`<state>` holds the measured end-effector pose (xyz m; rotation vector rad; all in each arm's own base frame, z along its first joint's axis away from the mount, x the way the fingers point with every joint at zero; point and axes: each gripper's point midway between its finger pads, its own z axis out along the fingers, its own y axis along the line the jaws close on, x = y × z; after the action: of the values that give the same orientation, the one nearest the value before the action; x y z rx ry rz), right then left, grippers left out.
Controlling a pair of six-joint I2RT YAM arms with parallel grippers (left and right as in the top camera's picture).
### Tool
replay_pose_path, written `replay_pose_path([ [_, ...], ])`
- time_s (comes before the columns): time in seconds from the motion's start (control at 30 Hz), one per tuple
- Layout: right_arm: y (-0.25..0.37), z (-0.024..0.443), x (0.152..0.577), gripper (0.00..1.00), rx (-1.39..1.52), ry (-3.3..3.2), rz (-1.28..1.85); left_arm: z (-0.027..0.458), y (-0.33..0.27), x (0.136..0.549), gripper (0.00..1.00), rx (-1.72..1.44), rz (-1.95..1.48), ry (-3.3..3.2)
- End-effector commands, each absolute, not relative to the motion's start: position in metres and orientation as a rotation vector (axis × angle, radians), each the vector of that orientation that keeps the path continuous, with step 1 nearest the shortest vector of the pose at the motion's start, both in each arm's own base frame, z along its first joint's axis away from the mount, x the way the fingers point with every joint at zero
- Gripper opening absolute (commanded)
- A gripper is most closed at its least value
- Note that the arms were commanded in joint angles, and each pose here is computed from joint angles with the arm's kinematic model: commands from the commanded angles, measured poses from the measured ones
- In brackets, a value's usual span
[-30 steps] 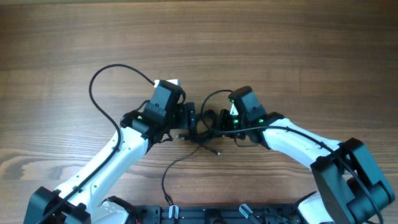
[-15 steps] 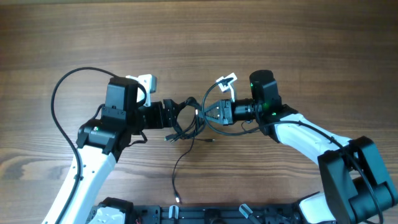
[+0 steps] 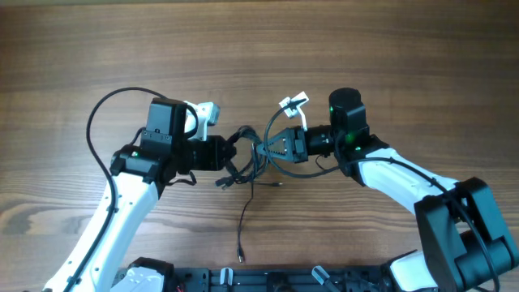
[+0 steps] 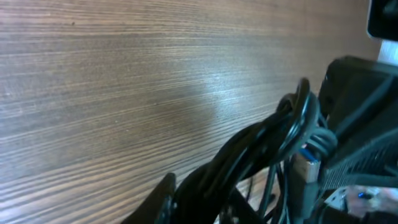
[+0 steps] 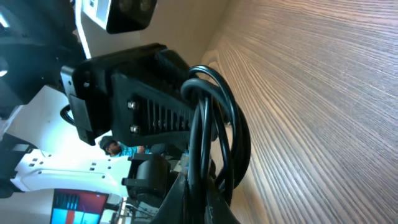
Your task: Untangle cables
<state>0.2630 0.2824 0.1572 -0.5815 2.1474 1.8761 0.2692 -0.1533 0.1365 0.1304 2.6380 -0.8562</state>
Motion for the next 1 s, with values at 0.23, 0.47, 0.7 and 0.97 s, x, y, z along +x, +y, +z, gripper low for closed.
replay_pose_path([
  [0.23, 0.283, 0.159, 0.264, 0.99, -0.557, 2.158, 1.898, 0.137, -0.122, 0.302, 0.04, -0.12, -0.605, 2.587],
  [0.47, 0.286, 0.145, 0.287, 1.0, -0.315, 2.26, 1.778, 0.149, -0.091, 0.324, 0.04, -0.615, -0.513, 2.441],
  [0.7, 0.304, 0.094, 0.264, 1.0, -0.116, 2.553, 1.57, 0.149, -0.089, 0.324, 0.04, -0.752, -0.54, 2.414],
  [0.97, 0.292, 0.119, 0.255, 0.86, -0.291, 2.472, 1.657, 0.151, -0.103, 0.321, 0.04, -0.71, -0.634, 2.446],
])
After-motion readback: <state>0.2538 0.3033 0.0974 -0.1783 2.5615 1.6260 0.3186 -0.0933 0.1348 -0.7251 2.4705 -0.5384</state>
